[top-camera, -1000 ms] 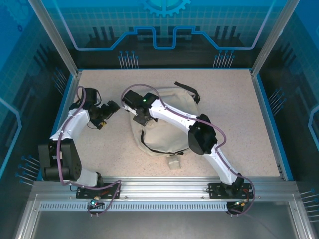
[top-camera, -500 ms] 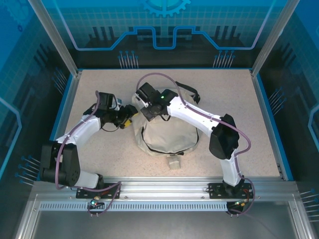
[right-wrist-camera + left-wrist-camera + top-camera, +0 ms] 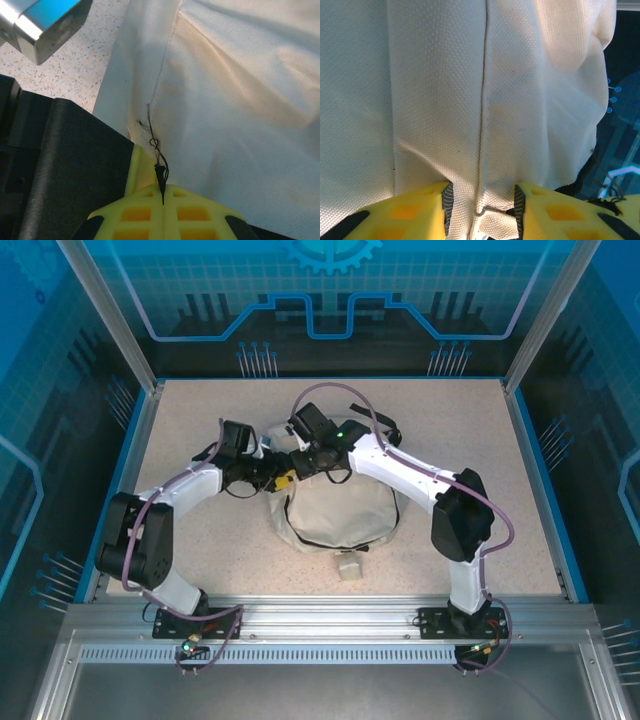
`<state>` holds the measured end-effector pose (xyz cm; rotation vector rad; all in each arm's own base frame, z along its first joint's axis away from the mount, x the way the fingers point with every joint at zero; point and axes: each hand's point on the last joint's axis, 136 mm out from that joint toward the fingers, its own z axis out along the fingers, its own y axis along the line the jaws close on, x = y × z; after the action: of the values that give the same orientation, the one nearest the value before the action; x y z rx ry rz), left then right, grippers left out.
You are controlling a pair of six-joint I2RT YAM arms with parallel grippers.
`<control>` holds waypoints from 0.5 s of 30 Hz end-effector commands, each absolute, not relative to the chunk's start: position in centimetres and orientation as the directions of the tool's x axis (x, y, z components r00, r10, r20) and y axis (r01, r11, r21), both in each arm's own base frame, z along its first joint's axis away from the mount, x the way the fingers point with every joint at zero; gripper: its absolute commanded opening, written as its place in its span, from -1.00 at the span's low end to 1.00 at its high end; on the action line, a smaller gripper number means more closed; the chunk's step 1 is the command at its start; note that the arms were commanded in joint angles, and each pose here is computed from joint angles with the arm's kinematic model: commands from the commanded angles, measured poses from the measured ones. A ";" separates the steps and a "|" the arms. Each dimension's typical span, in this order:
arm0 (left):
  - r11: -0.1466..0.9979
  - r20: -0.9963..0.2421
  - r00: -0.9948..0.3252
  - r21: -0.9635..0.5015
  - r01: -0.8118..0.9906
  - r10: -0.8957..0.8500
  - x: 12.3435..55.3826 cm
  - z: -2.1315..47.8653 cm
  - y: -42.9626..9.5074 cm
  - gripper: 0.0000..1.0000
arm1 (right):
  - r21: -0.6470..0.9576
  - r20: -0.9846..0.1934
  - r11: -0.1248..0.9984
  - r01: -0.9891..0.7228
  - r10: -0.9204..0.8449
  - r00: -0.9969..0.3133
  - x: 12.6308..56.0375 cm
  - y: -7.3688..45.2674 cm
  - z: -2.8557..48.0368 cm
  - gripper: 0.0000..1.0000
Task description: Pack books, pencil case, and school supplies into a backpack
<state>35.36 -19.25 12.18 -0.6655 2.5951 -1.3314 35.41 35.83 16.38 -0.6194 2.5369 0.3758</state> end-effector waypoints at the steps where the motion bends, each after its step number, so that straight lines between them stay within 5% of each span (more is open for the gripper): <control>1: 0.501 0.069 -0.915 -0.819 -0.280 -0.398 35.8 13.3 -20.9 -0.17 | 0.242 -0.550 0.834 -0.497 -0.304 -0.778 34.7 36.6 18.7 -1.00; 9: 0.584 0.034 -0.900 -0.750 -0.311 -0.435 36.2 11.8 -19.9 -1.00 | 0.141 -0.537 0.904 -0.403 -0.272 -0.798 35.3 33.9 17.9 -1.00; 15: 0.678 -0.027 -0.878 -0.648 -0.348 -0.477 35.5 10.7 -17.2 -1.00 | -0.082 -0.543 0.989 -0.126 -0.151 -0.826 37.0 25.9 17.5 -1.00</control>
<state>35.73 -19.21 10.99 -0.6602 2.6786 -1.1694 36.35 31.96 15.56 -0.4028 2.5842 0.1839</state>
